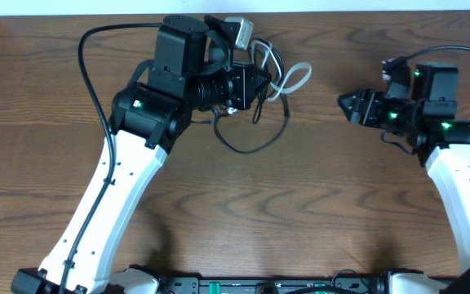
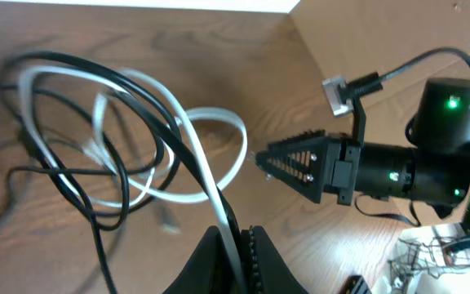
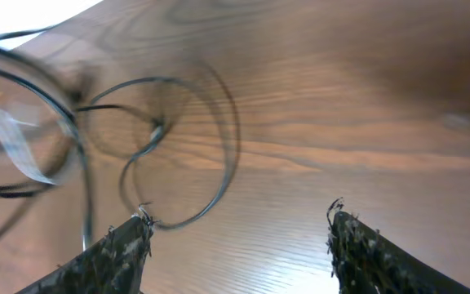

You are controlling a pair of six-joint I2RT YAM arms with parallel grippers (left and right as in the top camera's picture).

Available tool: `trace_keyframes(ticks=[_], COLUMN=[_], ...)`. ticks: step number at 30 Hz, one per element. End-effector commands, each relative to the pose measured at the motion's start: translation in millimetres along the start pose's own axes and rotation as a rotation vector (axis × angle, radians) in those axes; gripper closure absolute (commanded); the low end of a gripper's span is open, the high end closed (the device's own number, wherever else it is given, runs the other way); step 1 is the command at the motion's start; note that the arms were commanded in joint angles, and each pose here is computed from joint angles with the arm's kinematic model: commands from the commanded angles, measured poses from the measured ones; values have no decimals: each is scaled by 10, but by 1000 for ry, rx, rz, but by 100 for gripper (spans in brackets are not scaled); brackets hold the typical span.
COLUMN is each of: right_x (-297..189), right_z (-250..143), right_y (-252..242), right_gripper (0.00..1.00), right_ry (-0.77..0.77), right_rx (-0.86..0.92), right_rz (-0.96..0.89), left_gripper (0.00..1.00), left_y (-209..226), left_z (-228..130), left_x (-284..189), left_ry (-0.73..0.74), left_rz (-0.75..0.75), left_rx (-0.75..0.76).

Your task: Untangle cables

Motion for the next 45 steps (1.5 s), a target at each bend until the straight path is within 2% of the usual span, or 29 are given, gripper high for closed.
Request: trace_keyframes(ticks=[1, 12, 17, 20, 39, 45], right_x=[33, 148, 156, 156, 167, 167], right_z=[60, 51, 49, 48, -4, -22], right_y=[305, 721, 715, 716, 674, 671], right_gripper=[31, 29, 29, 29, 30, 31], right_ry=[-18, -29, -27, -27, 3, 12], right_rx=[-111, -243, -242, -241, -223, -218], right_rz=[167, 271, 270, 270, 240, 240], left_gripper=[93, 92, 88, 92, 92, 92], left_y=[76, 89, 90, 93, 169, 293], left_z=[-36, -41, -42, -45, -74, -113], left_x=[94, 108, 108, 108, 105, 163], left_ry=[38, 43, 44, 45, 48, 67], left_rz=[10, 13, 13, 15, 70, 132], left_rx=[-29, -33, -34, -35, -56, -116])
Point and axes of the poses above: each gripper's point midway between its finger pads, its own x axis out along the fingers, its own y axis along the line the jaws close on, z = x × y, the point moved 6 cm from there along -x, back along the fingers, and after that the axes turned 13 degrees about -x, right-handed, at the moved point
